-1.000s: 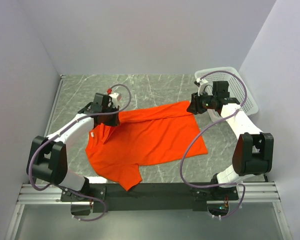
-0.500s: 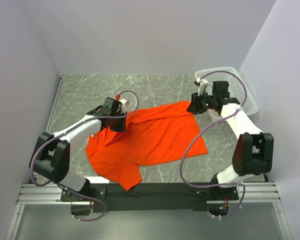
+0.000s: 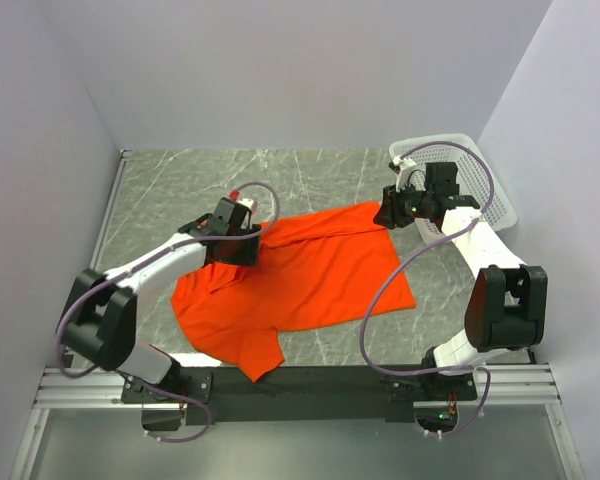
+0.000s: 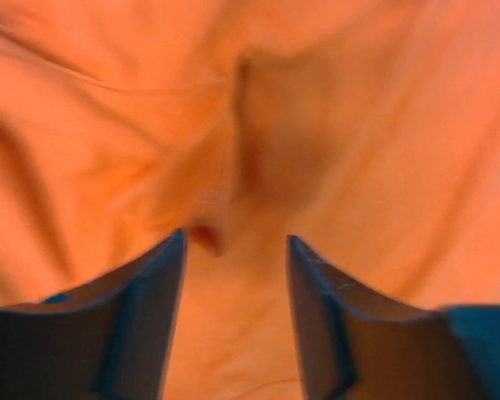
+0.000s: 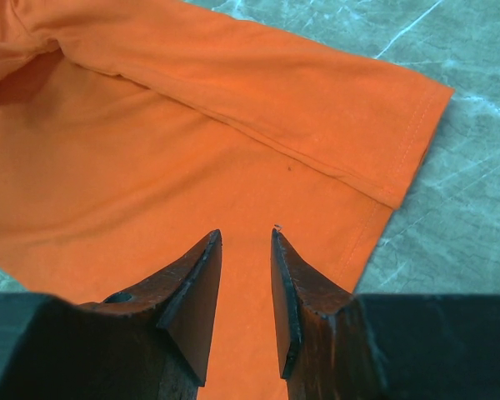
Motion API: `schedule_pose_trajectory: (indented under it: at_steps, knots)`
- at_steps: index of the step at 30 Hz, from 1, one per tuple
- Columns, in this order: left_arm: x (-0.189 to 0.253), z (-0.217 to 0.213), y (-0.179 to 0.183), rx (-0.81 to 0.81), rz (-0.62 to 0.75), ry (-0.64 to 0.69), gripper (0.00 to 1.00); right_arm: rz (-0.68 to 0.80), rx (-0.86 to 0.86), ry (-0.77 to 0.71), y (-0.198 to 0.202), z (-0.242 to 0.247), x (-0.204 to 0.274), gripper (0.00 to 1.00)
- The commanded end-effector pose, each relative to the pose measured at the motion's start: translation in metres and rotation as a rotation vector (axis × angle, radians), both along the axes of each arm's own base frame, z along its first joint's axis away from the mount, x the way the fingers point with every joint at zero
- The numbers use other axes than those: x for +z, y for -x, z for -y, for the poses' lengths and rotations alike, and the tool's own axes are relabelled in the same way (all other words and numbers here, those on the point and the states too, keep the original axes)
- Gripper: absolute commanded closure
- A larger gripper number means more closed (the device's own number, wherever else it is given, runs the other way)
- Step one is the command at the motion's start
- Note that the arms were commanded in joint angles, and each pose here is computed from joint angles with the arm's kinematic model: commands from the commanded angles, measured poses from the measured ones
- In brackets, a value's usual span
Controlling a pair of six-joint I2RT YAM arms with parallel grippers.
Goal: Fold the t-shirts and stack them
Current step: Fold the tshirt
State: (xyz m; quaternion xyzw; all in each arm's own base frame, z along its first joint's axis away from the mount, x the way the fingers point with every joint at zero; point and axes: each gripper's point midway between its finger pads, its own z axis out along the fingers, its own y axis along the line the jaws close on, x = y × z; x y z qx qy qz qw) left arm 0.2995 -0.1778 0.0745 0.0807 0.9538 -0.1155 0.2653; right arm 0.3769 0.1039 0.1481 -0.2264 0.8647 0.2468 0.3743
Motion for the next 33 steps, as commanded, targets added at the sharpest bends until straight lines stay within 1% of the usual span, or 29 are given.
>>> schedule_pose_trajectory:
  at_steps: [1,2,3,5,6,8,9,11,12,14,16,20,22,23,25,26,29,30,32,33]
  knots:
    - [0.065,-0.021,-0.030,0.171,0.235,0.010,0.37,0.001,0.013,-0.010,-0.001,-0.003,0.001,0.62]
    - [0.072,-0.027,-0.032,0.200,0.261,0.016,0.33,-0.002,0.018,-0.009,-0.001,-0.004,0.000,0.62]
    - [0.081,-0.038,-0.041,0.264,0.295,0.040,0.28,-0.006,0.020,-0.007,-0.001,-0.004,-0.001,0.62]
    - [0.089,-0.052,-0.047,0.332,0.319,0.091,0.24,-0.010,0.033,-0.008,0.000,-0.009,-0.002,0.62]
    - [0.089,-0.069,-0.057,0.410,0.314,0.132,0.26,-0.007,0.034,-0.006,-0.001,-0.010,-0.002,0.62]
    - [0.086,-0.086,-0.066,0.479,0.303,0.149,0.29,-0.014,0.041,-0.006,0.000,-0.013,-0.004,0.62]
    - [0.079,-0.098,-0.076,0.532,0.278,0.147,0.33,-0.013,0.040,-0.005,0.000,-0.012,-0.004,0.62]
    - [0.072,-0.106,-0.084,0.556,0.245,0.146,0.37,-0.015,0.046,-0.005,0.000,-0.014,-0.005,0.62]
    - [0.065,-0.112,-0.094,0.574,0.219,0.144,0.42,-0.013,0.046,-0.005,0.000,-0.014,-0.005,0.62]
    - [0.058,-0.116,-0.102,0.587,0.189,0.163,0.44,-0.017,0.049,-0.008,0.001,-0.015,-0.005,0.62]
    - [0.049,-0.119,-0.112,0.600,0.164,0.170,0.44,-0.022,0.049,-0.008,0.001,-0.015,-0.007,0.62]
    - [0.034,-0.146,-0.122,0.690,0.132,0.193,0.43,-0.032,0.053,-0.005,0.001,-0.016,-0.011,0.62]
    - [0.025,-0.154,-0.120,0.720,0.114,0.209,0.43,-0.038,0.064,-0.002,0.002,-0.020,-0.013,0.62]
    - [0.024,-0.165,-0.123,0.754,0.121,0.237,0.43,-0.051,0.069,0.001,0.002,-0.021,-0.017,0.62]
    - [0.014,-0.173,-0.117,0.784,0.100,0.255,0.42,-0.056,0.082,0.002,0.002,-0.027,-0.018,0.62]
    - [0.013,-0.180,-0.119,0.801,0.112,0.274,0.42,-0.070,0.087,0.002,0.003,-0.029,-0.022,0.62]
    - [0.005,-0.190,-0.115,0.781,0.107,0.286,0.41,-0.084,0.099,0.003,0.001,-0.034,-0.025,0.62]
    - [0.003,-0.188,-0.117,0.743,0.104,0.303,0.41,-0.084,0.102,0.003,0.000,-0.036,-0.025,0.62]
    - [-0.002,-0.194,-0.118,0.668,0.108,0.278,0.47,-0.097,0.104,0.002,-0.001,-0.037,-0.028,0.62]
    - [-0.007,-0.188,-0.119,0.607,0.086,0.304,0.49,-0.097,0.102,0.004,-0.003,-0.036,-0.028,0.62]
